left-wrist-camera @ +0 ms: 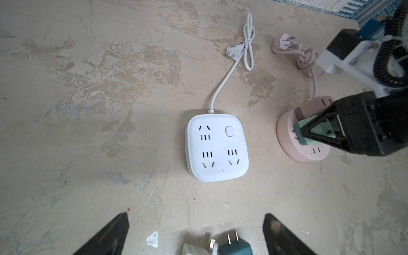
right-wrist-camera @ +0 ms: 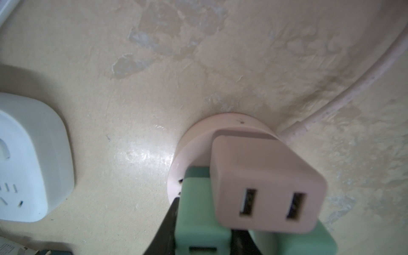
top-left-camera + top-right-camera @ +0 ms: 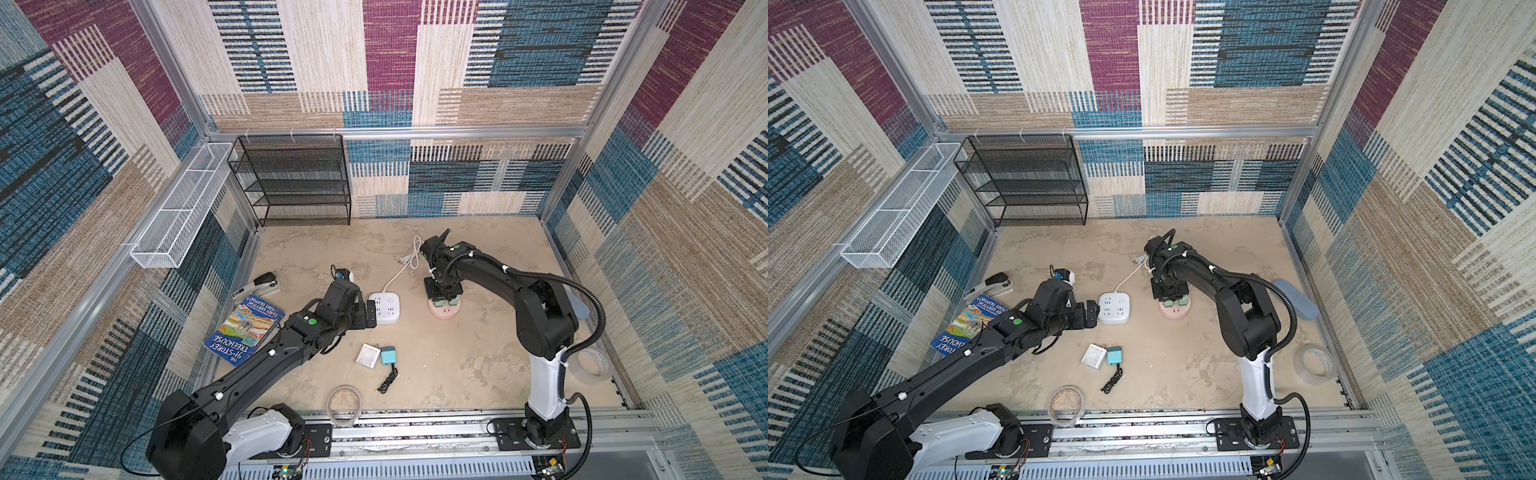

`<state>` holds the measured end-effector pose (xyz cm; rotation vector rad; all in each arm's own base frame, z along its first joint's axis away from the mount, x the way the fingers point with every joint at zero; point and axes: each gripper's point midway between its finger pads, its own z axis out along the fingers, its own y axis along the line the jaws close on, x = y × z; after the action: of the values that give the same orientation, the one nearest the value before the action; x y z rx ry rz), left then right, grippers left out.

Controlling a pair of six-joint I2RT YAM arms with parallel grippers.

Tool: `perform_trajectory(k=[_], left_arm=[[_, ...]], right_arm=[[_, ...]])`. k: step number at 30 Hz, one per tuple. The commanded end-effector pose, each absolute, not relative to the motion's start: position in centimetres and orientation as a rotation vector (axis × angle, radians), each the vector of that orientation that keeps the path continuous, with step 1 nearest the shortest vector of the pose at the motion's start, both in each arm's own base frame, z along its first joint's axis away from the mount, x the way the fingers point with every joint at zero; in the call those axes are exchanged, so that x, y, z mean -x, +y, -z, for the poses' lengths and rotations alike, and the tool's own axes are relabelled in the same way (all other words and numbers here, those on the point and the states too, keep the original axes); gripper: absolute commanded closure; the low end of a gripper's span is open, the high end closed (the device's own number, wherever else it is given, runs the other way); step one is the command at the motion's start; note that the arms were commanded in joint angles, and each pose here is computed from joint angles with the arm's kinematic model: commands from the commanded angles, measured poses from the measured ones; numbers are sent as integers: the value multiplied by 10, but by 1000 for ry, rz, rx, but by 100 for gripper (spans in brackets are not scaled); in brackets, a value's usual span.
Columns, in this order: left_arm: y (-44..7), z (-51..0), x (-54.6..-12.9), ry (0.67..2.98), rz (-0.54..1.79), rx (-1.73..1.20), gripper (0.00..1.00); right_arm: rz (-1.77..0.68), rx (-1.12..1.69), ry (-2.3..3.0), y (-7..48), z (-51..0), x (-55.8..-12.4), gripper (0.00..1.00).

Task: Insert the plug
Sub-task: 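Open the right gripper and lift it off the seated plug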

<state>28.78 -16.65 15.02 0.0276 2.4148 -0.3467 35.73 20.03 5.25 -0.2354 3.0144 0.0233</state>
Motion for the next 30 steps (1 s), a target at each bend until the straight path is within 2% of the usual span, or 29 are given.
perform_trajectory(k=[1, 3, 4, 8, 13, 21, 27, 30], left_arm=[[-170, -155, -289, 2399, 371, -37, 0], [-169, -157, -289, 2395, 373, -36, 1], [-169, -158, -289, 2391, 375, -33, 0], [-168, -161, -288, 2386, 379, -33, 0], [-168, -166, -288, 2373, 390, -29, 0], [-172, -161, -289, 2388, 401, -33, 0], [-178, -155, -290, 2417, 420, -44, 0], [-180, -152, -290, 2435, 427, -37, 1]], right_arm=[[19, 219, 3090, 193, -37, -344, 100], [9, 217, 3078, 196, -42, -348, 100], [0, 218, 3071, 198, -46, -350, 96], [-10, 213, 3023, 203, -64, -358, 65], [-45, 212, 2956, 212, -89, -367, 50], [-44, 225, 2931, 214, -107, -361, 50], [-12, 173, 2831, 198, -141, -357, 50], [-73, 193, 2777, 204, -156, -350, 53]])
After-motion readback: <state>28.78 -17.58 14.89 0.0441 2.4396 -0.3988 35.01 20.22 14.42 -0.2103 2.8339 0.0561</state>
